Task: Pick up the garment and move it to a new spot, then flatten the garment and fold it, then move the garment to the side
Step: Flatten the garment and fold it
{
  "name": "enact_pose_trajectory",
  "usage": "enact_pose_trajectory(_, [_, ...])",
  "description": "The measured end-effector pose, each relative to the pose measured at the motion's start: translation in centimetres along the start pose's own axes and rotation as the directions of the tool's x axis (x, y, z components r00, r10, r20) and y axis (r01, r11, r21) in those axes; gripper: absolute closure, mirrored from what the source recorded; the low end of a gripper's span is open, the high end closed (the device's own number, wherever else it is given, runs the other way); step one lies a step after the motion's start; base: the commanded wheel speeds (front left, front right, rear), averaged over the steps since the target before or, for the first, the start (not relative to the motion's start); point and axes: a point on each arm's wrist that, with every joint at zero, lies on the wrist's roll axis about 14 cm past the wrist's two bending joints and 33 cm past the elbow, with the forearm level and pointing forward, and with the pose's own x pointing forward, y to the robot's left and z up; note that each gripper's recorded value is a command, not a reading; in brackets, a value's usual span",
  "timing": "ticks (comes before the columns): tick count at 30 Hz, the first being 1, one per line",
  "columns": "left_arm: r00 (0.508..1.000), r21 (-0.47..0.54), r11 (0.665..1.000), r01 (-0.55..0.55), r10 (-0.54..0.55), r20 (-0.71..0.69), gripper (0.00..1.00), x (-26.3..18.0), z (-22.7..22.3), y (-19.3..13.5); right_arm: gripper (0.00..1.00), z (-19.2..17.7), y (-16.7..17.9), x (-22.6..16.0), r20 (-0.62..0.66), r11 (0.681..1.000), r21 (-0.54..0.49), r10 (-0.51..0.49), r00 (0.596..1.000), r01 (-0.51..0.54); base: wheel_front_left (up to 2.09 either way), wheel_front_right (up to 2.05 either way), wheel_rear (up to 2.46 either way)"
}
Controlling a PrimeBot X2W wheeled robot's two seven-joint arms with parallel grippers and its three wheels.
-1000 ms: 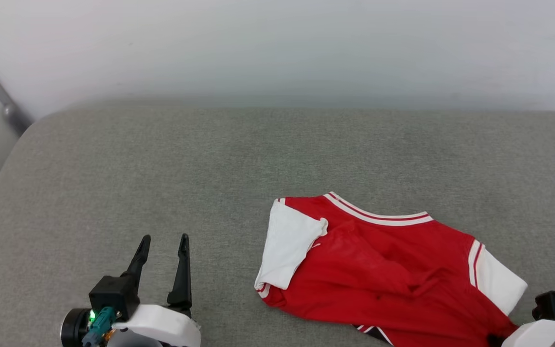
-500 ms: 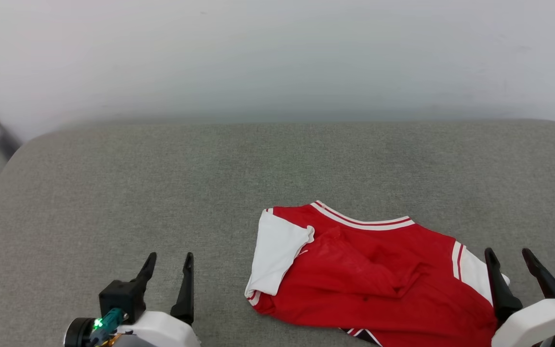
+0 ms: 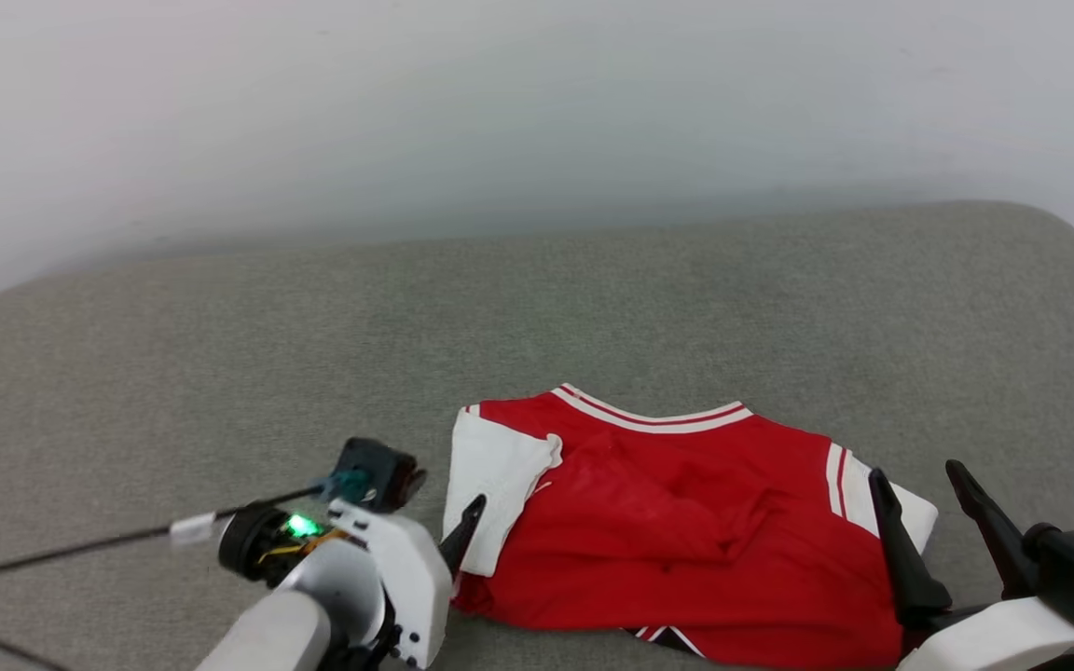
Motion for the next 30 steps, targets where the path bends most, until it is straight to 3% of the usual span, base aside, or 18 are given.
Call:
enact_pose_trajectory(4, [0.98,0.055,0.991,0.119,-0.109,-0.168,0.0,1.6,-1.4,-1.6,0.0,-0.4,-0.4,0.0,-0.018,1.0,0.006,-0.018,1.0,0.018,0.0,0.0,0.0])
enact_pose_trajectory(9, [0.907,0.077,0.973,0.219,-0.174,-0.383,0.0,2.5,-4.6,-2.6,0.0,-1.5,-1.1,0.1,-0.055,0.999,0.024,-0.044,0.998,0.045,0.0,0.0,0.0])
enact_pose_trajectory(11, [0.889,0.082,0.968,0.236,-0.181,-0.42,1.0,2.9,-4.9,-2.5,0.0,-1.9,-1.6,0.2,-0.066,0.998,0.034,-0.058,0.996,0.06,0.0,0.0,0.0])
enact_pose_trajectory(16, [0.877,0.091,0.965,0.248,-0.184,-0.444,1.0,4.0,-5.0,-1.8,0.0,-2.8,-2.4,0.3,-0.087,0.995,0.052,-0.082,0.993,0.087,0.0,0.0,0.0])
enact_pose_trajectory(20, [0.919,0.081,0.977,0.199,-0.157,-0.361,1.0,4.5,-3.1,-0.8,0.0,-3.1,-2.7,0.5,-0.095,0.994,0.059,-0.09,0.991,0.096,0.0,0.0,0.0])
enact_pose_trajectory(26, [0.989,-0.053,0.998,-0.024,0.016,-0.149,1.0,3.2,0.3,3.9,0.0,-3.1,-1.7,1.4,-0.094,0.996,0.072,-0.051,0.994,0.058,0.0,0.0,0.0])
enact_pose_trajectory(30, [0.971,-0.203,0.956,-0.212,0.183,-0.153,1.0,-0.3,-2.6,7.6,0.0,-3.0,-1.0,2.1,-0.092,0.997,0.071,-0.023,0.996,0.029,0.0,0.0,0.0])
